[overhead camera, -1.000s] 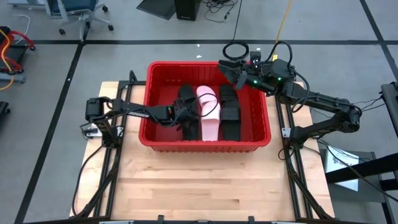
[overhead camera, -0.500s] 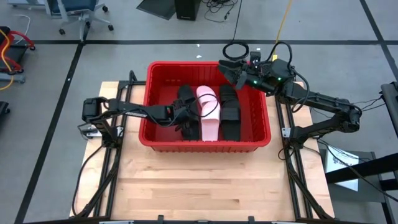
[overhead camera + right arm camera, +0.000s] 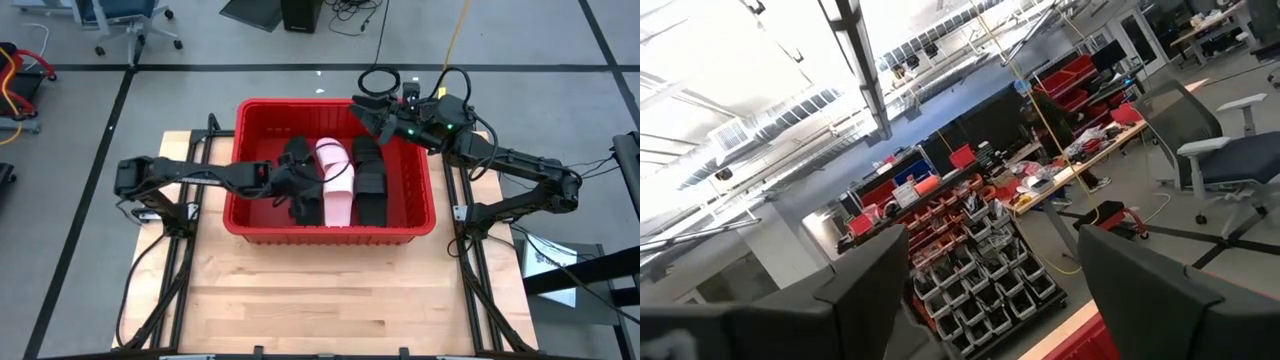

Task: Pick and place slides into bin
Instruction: Return to Home Position

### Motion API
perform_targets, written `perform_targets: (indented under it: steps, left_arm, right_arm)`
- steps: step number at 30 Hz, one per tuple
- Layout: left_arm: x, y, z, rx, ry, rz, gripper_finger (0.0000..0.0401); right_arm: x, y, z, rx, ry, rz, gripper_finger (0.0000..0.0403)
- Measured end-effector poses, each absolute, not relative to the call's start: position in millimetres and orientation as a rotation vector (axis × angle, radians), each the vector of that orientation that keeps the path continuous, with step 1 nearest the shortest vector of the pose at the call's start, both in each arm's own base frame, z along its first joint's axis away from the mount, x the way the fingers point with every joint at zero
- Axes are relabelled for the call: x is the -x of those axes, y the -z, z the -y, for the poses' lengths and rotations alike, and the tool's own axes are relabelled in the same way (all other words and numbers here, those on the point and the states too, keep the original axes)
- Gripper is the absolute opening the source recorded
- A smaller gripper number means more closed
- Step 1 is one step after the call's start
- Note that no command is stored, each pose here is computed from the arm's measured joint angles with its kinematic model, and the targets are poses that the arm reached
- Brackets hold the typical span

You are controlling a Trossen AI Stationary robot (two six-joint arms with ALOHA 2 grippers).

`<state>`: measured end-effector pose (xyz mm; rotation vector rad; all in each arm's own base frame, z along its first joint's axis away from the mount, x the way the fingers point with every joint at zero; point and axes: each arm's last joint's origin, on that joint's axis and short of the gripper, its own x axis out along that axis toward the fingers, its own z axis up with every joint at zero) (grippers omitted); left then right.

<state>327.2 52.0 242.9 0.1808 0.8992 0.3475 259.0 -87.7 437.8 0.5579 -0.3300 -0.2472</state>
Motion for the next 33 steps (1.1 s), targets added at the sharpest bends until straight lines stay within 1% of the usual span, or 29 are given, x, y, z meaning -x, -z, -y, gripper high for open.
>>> perform_targets:
  steps: [3,5,7,9,11,13,15,17,19,21,22,23,24,26,28,30,32,33]
  left_arm:
    - [-326.1,-254.1,-48.2,-0.184,-0.343,-0.857,0.0305]
    - [-319.4,-257.3,-46.6,-0.188,-0.346,-0.882,0.0303]
    - [-316.7,-269.5,-45.0,-0.173,-0.366,-0.833,0.0300]
    - [-309.0,-274.3,-43.8,-0.175,-0.380,-0.848,0.0296]
    - [-304.9,-289.0,-41.8,-0.153,-0.399,-0.773,0.0291]
    - [-296.2,-295.2,-40.6,-0.154,-0.403,-0.775,0.0287]
    - [-291.5,-312.9,-39.2,-0.146,-0.413,-0.683,0.0283]
    - [-281.9,-319.2,-38.5,-0.153,-0.424,-0.680,0.0280]
    - [-278.7,-337.2,-37.3,-0.140,-0.434,-0.574,0.0278]
    - [-268.6,-343.5,-36.2,-0.139,-0.433,-0.574,0.0279]
    - [-268.6,-349.9,-35.9,-0.131,-0.436,-0.536,0.0280]
    - [-266.7,-363.2,-35.2,-0.113,-0.441,-0.456,0.0280]
    - [-262.3,-369.7,-34.3,-0.099,-0.443,-0.421,0.0280]
    - [-257.0,-374.4,-32.7,-0.089,-0.441,-0.422,0.0277]
    - [-253.0,-393.5,-30.7,-0.062,-0.441,-0.312,0.0275]
    - [-248.8,-396.3,-27.8,-0.073,-0.431,-0.339,0.0274]
    - [-248.9,-409.3,-25.2,-0.068,-0.432,-0.283,0.0275]
    - [-247.2,-410.3,-24.6,-0.077,-0.443,-0.301,0.0275]
  right_arm:
    - [-258.8,-438.1,88.0,-0.553,0.249,0.334,0.0281]
    - [-258.7,-438.5,88.0,-0.552,0.248,0.338,0.0281]
    - [-258.5,-438.8,87.9,-0.552,0.247,0.340,0.0281]
    - [-258.4,-439.2,87.9,-0.552,0.246,0.344,0.0281]
    - [-258.3,-439.6,87.9,-0.555,0.244,0.349,0.0281]
    - [-258.1,-440.1,87.9,-0.557,0.242,0.354,0.0281]
    - [-258.1,-440.3,87.9,-0.556,0.242,0.357,0.0281]
    - [-258.0,-440.8,87.8,-0.558,0.239,0.362,0.0281]
    - [-257.9,-441.1,87.6,-0.561,0.237,0.364,0.0281]
    - [-258.1,-441.8,86.9,-0.562,0.231,0.372,0.0281]
    - [-258.1,-442.0,86.8,-0.561,0.230,0.374,0.0281]
    - [-258.0,-442.4,86.6,-0.561,0.228,0.379,0.0281]
    - [-258.1,-443.0,86.1,-0.560,0.224,0.385,0.0281]
    - [-257.8,-443.9,85.6,-0.559,0.227,0.396,0.0281]
    - [-257.6,-444.7,85.5,-0.560,0.235,0.408,0.0281]
    - [-257.8,-445.2,84.3,-0.560,0.232,0.413,0.0281]
    - [-257.7,-445.6,84.2,-0.559,0.239,0.420,0.0281]
    - [-257.8,-445.5,83.9,-0.560,0.246,0.422,0.0281]
